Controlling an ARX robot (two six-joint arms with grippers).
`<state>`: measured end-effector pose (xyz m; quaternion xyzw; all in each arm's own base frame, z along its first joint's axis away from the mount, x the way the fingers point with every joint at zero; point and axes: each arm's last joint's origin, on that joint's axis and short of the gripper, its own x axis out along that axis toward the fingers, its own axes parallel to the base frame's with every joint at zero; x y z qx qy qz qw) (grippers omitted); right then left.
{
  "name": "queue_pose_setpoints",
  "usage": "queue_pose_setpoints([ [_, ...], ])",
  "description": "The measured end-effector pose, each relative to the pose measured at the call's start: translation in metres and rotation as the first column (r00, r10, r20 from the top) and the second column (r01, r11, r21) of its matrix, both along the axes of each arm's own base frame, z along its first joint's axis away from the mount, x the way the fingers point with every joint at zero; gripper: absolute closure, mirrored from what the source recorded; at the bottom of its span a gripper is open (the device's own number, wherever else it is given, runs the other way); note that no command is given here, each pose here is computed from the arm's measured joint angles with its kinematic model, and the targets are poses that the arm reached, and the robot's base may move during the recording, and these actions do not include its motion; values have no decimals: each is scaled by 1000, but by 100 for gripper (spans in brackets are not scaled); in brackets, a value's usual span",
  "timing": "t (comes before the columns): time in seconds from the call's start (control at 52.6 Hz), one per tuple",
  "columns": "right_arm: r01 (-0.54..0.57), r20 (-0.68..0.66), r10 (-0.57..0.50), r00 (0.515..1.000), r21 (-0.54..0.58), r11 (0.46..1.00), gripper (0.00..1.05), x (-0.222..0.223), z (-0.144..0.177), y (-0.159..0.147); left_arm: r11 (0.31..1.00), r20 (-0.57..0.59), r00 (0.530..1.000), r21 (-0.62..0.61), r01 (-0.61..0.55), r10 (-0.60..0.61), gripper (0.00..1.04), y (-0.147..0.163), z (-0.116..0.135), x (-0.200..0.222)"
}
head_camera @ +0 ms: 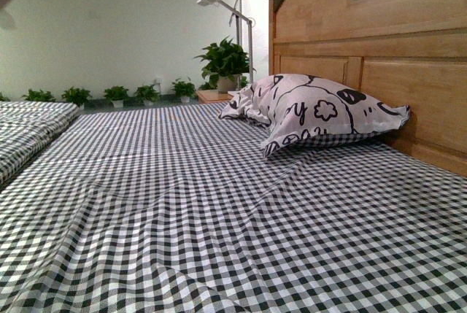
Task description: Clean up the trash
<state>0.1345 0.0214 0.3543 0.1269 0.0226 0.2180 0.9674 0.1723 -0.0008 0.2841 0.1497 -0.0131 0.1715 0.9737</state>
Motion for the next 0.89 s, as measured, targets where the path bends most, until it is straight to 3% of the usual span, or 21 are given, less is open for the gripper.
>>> queue_pose_setpoints([
  [0.342, 127, 12, -130, 991, 128, 984, 84, -36, 6, 14, 998, 66, 996, -35, -51, 54, 77, -12, -15, -71],
  [0.456, 140, 14, -143, 990, 131, 981, 84, -36, 3, 17, 996, 102, 992, -54, -70, 75, 77, -15, -16, -74],
  [0.646, 158, 13, -160, 987, 107, 982, 84, -36, -3, 20, 997, 70, 996, -54, -48, 52, 77, -21, -32, -73],
  [0.893, 183, 14, -185, 983, 84, 979, 84, -36, -4, 20, 997, 70, 997, -60, -39, 43, 77, -22, -33, -73],
])
